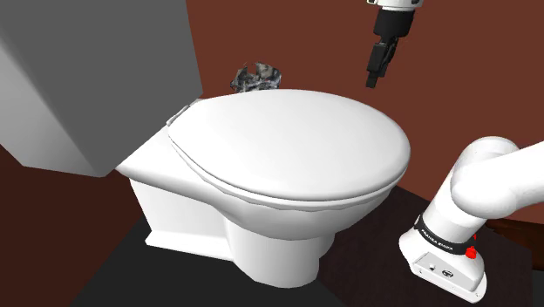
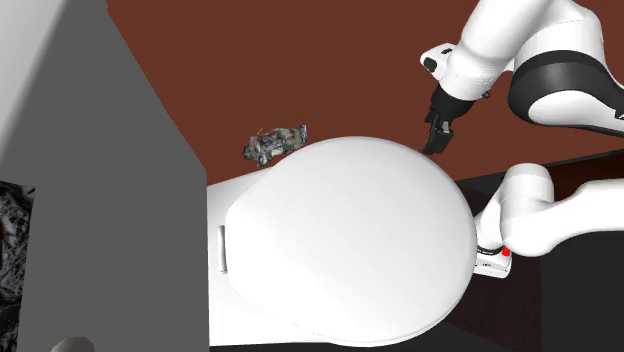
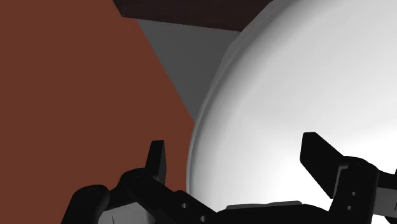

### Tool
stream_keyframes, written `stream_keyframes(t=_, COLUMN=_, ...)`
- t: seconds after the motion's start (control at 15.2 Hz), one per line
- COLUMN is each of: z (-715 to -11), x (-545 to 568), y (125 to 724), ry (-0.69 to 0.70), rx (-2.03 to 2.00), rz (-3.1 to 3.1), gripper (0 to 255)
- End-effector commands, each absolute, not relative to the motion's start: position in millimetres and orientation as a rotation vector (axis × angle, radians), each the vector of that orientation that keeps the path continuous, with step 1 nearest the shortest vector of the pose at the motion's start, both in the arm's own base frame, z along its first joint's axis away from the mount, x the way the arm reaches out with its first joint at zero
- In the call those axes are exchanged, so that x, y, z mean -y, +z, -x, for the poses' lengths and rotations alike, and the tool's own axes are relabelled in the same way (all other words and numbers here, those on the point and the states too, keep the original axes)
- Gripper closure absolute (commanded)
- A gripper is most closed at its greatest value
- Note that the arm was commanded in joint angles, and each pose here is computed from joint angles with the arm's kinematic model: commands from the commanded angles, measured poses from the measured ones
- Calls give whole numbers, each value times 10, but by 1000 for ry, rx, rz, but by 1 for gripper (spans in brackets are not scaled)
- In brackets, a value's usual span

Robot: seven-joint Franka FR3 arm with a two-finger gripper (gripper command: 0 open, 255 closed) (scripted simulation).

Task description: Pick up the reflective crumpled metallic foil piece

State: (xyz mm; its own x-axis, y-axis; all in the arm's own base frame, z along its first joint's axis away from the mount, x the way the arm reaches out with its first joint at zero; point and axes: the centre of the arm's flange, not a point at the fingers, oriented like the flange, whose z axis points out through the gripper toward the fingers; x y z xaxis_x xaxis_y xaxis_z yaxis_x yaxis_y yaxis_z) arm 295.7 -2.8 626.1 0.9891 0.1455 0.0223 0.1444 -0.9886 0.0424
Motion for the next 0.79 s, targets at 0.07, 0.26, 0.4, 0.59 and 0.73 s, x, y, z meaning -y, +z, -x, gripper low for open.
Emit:
stream_keyframes(t=0.07, z=-3077, x=3, y=6257, ry=49, rx=-256, rz=-3081, gripper=0)
stream_keyframes(t=0.26, z=-3433, x=-88, y=6249, ry=77, rx=-347, rz=-3044, gripper=0)
stream_keyframes(t=0.4, z=-3667, x=-160, y=6245, ry=96, rx=-406, rz=-3018, gripper=0)
stream_keyframes(t=0.59, z=-4013, x=-285, y=6243, ry=124, rx=-493, rz=-2976, gripper=0)
stream_keyframes(t=0.73, z=-4239, x=-381, y=6243, ry=142, rx=-550, rz=-2947, gripper=0)
